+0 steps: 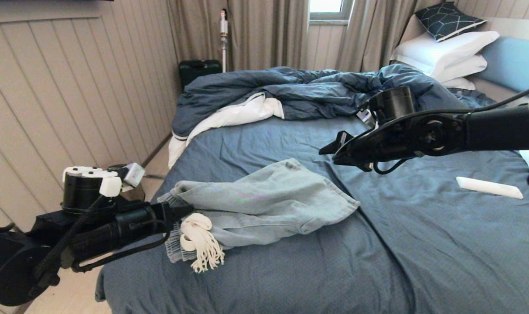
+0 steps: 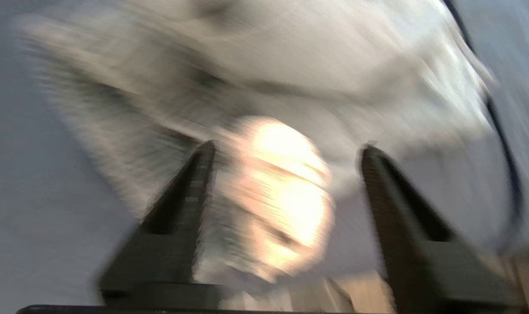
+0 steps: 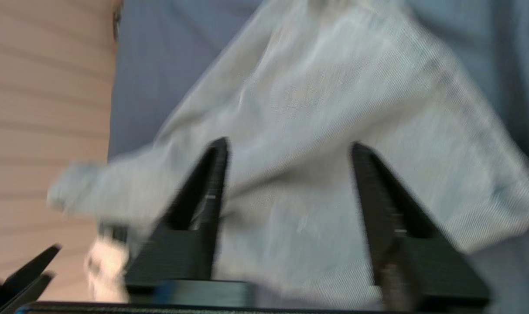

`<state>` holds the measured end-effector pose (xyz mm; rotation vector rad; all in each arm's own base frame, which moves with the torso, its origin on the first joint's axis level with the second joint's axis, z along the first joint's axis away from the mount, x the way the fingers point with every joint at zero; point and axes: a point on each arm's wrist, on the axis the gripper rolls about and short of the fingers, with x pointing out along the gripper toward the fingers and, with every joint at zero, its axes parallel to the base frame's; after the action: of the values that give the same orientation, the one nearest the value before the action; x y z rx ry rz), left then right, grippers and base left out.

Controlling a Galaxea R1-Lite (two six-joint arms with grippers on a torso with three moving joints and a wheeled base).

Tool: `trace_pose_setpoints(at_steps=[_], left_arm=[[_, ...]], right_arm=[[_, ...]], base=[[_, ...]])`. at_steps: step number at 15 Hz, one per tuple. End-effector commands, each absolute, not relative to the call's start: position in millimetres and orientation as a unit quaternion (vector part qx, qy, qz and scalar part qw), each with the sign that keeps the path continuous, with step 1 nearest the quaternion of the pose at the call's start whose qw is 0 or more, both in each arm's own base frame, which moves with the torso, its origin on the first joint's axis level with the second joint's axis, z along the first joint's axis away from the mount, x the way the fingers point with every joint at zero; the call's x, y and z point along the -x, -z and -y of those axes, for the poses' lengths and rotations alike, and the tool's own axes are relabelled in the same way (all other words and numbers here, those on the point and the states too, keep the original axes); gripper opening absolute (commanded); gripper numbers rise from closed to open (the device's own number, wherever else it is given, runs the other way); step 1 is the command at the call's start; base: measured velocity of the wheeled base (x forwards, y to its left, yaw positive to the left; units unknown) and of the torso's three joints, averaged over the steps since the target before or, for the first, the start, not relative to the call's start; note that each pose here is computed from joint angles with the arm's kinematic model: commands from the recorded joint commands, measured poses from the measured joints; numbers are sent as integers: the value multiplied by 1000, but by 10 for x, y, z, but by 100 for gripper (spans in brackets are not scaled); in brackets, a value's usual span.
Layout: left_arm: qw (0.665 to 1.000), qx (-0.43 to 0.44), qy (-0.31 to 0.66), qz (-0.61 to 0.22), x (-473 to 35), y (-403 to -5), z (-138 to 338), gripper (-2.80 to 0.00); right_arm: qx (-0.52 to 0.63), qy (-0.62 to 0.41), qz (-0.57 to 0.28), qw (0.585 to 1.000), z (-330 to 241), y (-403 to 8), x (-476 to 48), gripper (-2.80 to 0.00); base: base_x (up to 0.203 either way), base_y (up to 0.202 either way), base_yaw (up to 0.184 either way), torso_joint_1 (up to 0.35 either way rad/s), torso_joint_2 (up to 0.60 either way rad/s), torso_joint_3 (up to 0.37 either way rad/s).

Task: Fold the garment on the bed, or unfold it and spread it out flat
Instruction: Fold the blue shorts

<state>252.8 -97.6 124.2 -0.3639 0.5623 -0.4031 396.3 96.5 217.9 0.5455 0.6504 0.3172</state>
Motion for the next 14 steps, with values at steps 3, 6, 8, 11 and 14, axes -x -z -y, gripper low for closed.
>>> trace_pose_setpoints(at_steps=[3, 6, 8, 11, 14], left_arm=[[914, 155, 265, -267, -2422, -1354, 1337, -280], [913, 141, 262, -278, -2657, -1243, 1468, -280], [915, 136, 244, -292, -2880, -1070, 1532, -280], [918, 123, 223, -304, -3205, -796, 1595, -280], [925, 123, 202, -298, -3577, -614, 1576, -280]], right_arm=[[-261, -164, -325, 894, -980, -2274, -3580, -280], [-261, -162, -339, 889, -966, -2214, -3482, -280], [-260, -163, -341, 889, -966, -2208, -3426, -280], [-259, -165, -338, 889, -951, -2235, -3347, -280], [-259, -165, -340, 889, -935, -2238, -3284, -280]], base=[[0, 0, 0, 0, 0, 0], [0, 0, 0, 0, 0, 0], [0, 0, 0, 0, 0, 0], [0, 0, 0, 0, 0, 0], [0, 0, 0, 0, 0, 0]])
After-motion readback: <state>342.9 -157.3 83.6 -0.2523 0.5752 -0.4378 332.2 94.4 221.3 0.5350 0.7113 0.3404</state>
